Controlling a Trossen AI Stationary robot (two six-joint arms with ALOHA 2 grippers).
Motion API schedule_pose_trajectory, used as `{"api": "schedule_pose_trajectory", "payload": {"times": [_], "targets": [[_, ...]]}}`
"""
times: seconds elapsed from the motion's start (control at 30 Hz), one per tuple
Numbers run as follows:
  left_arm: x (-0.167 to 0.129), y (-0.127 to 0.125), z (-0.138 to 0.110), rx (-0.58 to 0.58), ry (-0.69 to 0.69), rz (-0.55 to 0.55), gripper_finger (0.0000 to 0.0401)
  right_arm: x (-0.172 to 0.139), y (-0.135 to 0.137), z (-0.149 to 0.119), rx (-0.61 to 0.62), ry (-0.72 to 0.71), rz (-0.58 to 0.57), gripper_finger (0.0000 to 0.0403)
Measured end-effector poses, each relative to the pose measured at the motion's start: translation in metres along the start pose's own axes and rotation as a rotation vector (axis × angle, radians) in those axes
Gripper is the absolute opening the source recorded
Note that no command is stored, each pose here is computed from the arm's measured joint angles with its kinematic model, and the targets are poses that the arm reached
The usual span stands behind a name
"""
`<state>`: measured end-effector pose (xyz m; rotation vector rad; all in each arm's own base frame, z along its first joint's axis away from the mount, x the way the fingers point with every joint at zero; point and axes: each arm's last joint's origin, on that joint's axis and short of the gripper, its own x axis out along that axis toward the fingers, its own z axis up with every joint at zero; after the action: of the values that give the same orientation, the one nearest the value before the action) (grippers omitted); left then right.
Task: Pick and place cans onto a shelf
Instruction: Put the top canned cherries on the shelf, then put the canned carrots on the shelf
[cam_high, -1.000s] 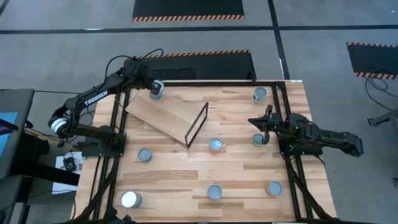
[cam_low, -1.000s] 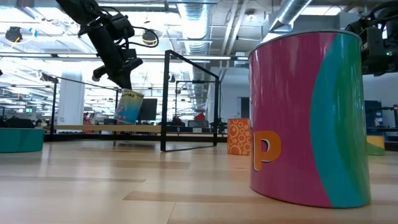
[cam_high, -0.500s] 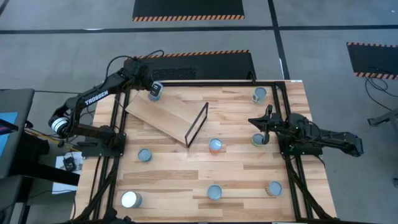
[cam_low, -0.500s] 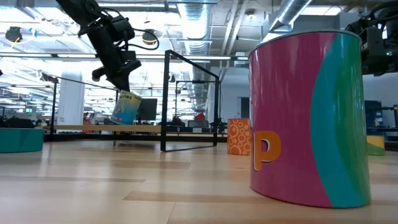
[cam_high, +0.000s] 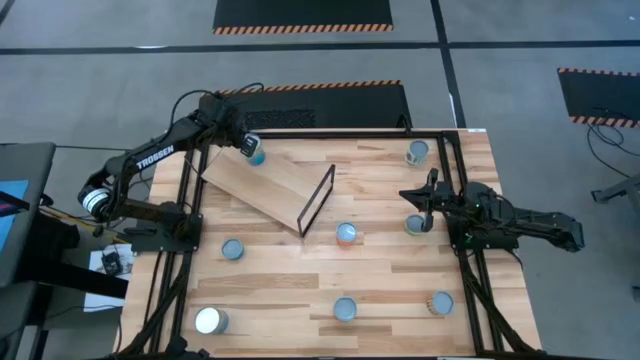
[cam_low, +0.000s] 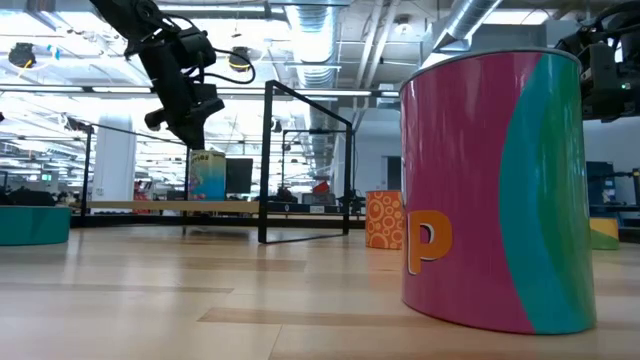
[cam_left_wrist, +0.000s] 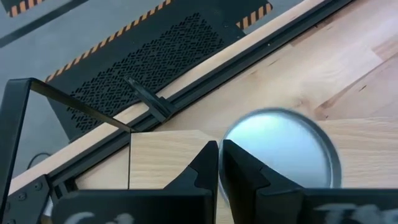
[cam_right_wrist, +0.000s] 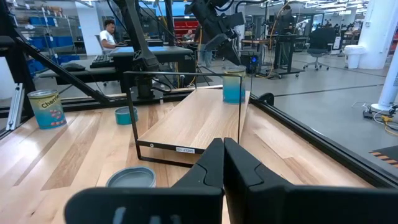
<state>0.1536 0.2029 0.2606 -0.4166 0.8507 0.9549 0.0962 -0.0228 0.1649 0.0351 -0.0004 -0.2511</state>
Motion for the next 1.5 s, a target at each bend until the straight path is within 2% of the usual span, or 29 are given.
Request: {"api": "schedule_pose_trajectory", "payload": {"times": [0.23,0.43,0.7,0.9,1.03,1.2,1.37,1.5], "targets": [[0.000,0.000,0.000,0.014,-0.001,0.001,0.0025,0.000,0.000,0.000,0.000,0.000,0.000,0.0017],[-0.006,0.002,0.006,0.051,-0.019,0.049,0.0042,0.000,0.000,0.000,0.000,0.000,0.000,0.0017],[-0.024,-0.001,0.018,0.089,-0.080,0.043,0.0046,0.000,0.000,0.000,0.000,0.000,0.000,0.0017],[-0.047,-0.005,0.018,0.117,-0.157,0.026,0.0043,0.000,0.000,0.000,0.000,0.000,0.000,0.0017],[-0.064,-0.019,0.014,0.227,-0.216,-0.020,0.0029,0.000,0.000,0.000,0.000,0.001,0.000,0.0017],[-0.075,-0.049,0.004,0.355,-0.277,-0.124,0.0006,0.000,0.000,0.000,0.000,0.000,0.000,0.0017],[-0.061,-0.077,-0.015,0.397,-0.340,-0.222,0.0002,0.000,0.000,0.000,0.000,0.000,0.000,0.0017],[-0.045,-0.089,-0.033,0.389,-0.361,-0.298,0.0002,0.000,0.000,0.000,0.000,0.000,0.000,0.0017]]}}
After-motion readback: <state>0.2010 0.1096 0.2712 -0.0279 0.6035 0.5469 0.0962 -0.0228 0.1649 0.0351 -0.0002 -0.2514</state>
